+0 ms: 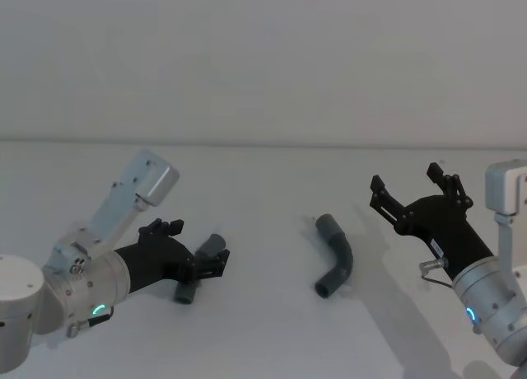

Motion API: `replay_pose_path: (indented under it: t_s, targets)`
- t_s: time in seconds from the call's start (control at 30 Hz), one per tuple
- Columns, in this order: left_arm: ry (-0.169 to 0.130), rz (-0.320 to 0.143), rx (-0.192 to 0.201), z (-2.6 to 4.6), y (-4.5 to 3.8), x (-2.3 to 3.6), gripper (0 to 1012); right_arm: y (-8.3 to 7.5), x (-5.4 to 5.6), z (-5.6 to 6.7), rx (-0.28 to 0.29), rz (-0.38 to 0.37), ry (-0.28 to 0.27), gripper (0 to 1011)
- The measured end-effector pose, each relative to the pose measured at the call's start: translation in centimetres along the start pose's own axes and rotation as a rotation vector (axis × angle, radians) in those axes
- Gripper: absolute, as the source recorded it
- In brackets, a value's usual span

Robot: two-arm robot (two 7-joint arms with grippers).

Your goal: Use both hands to pick up one end of the pipe from the table, align the ends, and insert them.

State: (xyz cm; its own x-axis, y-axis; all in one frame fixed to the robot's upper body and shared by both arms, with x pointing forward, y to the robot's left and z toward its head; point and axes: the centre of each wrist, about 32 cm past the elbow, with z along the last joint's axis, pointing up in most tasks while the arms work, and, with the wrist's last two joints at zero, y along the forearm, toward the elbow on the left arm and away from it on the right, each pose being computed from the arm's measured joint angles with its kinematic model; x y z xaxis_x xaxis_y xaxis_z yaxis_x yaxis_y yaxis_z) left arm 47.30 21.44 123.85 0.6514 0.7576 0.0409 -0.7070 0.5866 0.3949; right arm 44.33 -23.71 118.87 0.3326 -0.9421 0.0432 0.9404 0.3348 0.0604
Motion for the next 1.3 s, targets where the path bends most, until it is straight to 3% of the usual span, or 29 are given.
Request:
replay_pose_path:
  t_s: [0.6, 1.3]
  targets:
    - [0.006, -0.023, 0.036, -0.38, -1.43, 0.43, 1001, 0.0, 0.0, 0.0, 0.0, 0.0, 0.0, 1000]
    - [0.028, -0.034, 0.048, -0.84, -3.08, 0.49, 1001, 0.0, 0.0, 0.0, 0.0, 0.0, 0.0, 1000]
